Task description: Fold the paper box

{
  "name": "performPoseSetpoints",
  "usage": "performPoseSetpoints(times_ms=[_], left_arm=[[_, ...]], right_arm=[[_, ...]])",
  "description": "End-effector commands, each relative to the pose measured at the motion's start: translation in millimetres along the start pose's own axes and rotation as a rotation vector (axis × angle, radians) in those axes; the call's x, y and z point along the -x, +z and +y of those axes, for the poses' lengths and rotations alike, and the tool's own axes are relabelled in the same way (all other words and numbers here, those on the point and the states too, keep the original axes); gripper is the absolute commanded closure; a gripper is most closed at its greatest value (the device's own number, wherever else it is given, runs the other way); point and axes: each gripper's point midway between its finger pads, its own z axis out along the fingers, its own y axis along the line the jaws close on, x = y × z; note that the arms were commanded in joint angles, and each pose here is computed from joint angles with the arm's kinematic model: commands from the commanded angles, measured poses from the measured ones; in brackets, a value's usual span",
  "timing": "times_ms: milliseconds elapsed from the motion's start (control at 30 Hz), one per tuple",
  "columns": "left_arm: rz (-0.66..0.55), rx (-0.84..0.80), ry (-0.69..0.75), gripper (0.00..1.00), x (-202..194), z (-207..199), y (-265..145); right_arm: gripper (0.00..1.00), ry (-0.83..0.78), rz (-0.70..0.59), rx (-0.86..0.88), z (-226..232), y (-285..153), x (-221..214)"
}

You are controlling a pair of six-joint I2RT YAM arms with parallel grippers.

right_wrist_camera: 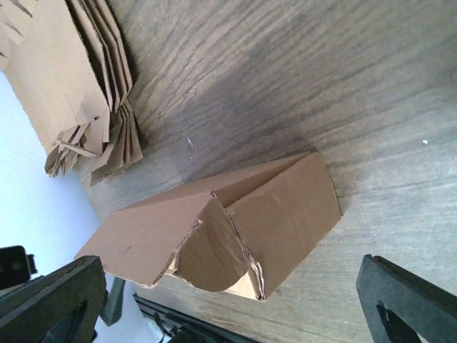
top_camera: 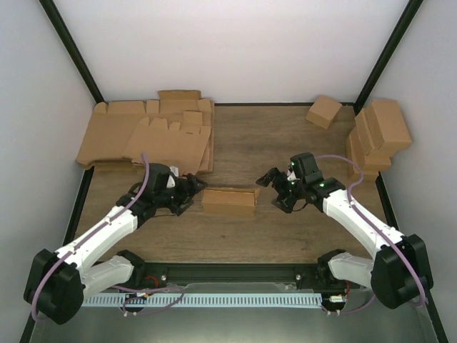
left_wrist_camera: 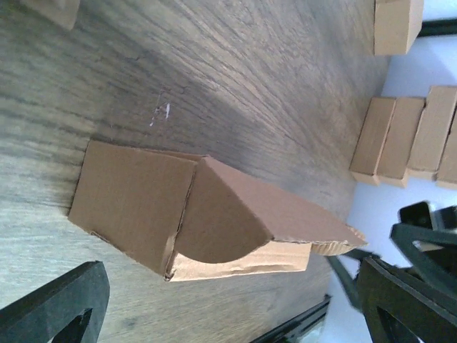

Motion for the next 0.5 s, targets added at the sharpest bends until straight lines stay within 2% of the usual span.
performPoseSetpoints(times_ms=[0,233,467], left_arm=[[-0.023,-0.067,-0.142,0.0,1,-3,-2],[-0.018,-0.155,-0.28,0.0,-2,2,5],[-0.029,-0.179,-0.322,0.02,0,1,5]], right_arm=[[0.0,0.098,-0.003,0.069,15,-8,-1],[0.0,0.172,0.041,0.14,17,0,-9],[0.0,0.192,0.078,0.145,20,11,-17]])
